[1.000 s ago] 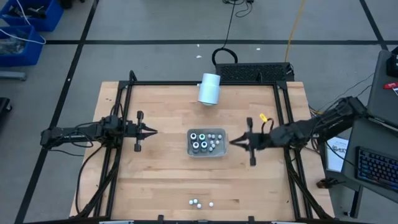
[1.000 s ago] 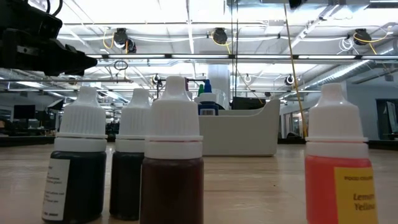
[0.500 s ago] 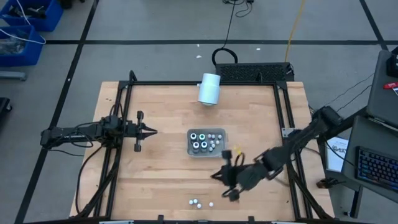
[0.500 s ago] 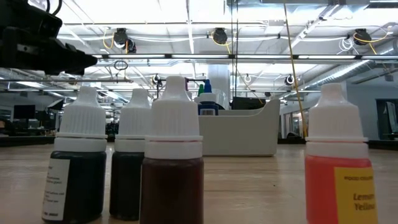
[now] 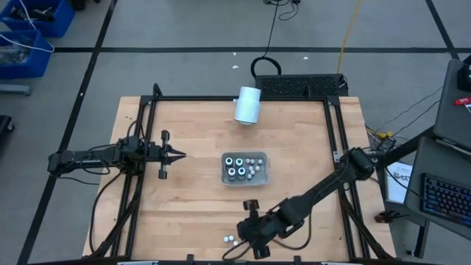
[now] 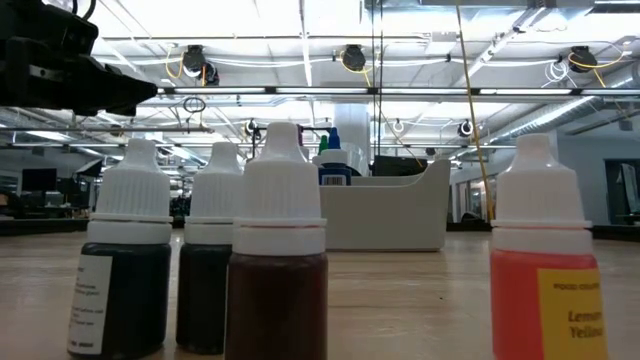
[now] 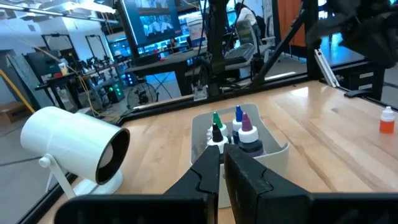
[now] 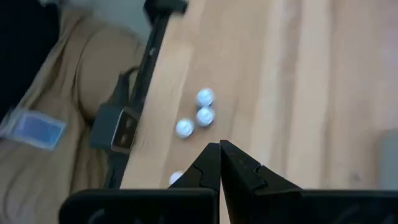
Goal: Pick & Place food coloring
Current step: Put the small yellow food coloring bottle into the gray bin
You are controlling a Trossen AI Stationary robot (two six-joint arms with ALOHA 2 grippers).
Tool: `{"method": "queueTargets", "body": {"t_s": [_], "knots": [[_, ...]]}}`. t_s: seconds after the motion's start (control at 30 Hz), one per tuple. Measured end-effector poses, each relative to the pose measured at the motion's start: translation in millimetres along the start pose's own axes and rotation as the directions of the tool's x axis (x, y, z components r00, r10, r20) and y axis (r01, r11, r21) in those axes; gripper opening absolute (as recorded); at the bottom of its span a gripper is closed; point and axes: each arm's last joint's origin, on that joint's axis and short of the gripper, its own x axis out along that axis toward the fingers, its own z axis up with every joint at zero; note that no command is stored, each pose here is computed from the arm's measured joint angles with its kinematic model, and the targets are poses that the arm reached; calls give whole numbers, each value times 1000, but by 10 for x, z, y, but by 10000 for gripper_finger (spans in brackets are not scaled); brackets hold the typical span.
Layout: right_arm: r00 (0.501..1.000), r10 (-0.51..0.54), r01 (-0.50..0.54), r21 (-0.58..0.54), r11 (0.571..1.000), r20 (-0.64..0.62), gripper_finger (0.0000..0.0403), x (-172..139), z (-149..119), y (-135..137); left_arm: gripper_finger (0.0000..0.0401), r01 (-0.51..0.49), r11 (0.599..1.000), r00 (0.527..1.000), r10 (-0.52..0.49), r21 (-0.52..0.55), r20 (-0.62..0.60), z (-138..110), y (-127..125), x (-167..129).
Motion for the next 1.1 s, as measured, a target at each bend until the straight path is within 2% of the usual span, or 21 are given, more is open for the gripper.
{"method": "queueTargets", "body": {"t_s": [0.13, 0.3, 0.47, 0.67, 0.83, 0.97, 1.1], "knots": [[996, 81, -80, 16, 997, -32, 0, 96, -10, 48, 31, 0, 1000, 1000, 0, -3, 1, 1, 0, 0], [995, 103, -102, 61, 993, -17, 4, 121, 1, 75, 31, -2, 1000, 1000, 2, -21, 4, 4, 1, 0], [991, 135, -135, 19, 991, -7, 40, 134, -60, 212, 31, -8, 1000, 999, 8, 6, 31, 30, 7, -1], [999, 48, -48, -98, 994, -5, 116, 303, -172, 318, 31, -10, 1000, 999, 10, 3, 41, 40, 10, -1], [999, -11, 5, -142, 990, -40, 169, 456, -256, 311, 31, -10, 1000, 999, 10, 2, 41, 40, 9, -1], [997, -3, -8, -144, 990, -80, 191, 552, -317, 323, 31, -9, 1000, 999, 9, 1, 39, 38, 9, -1], [996, -10, -3, -145, 989, -88, 192, 586, -341, 333, 31, -8, 1000, 999, 8, 0, 33, 32, 7, -1]]}}
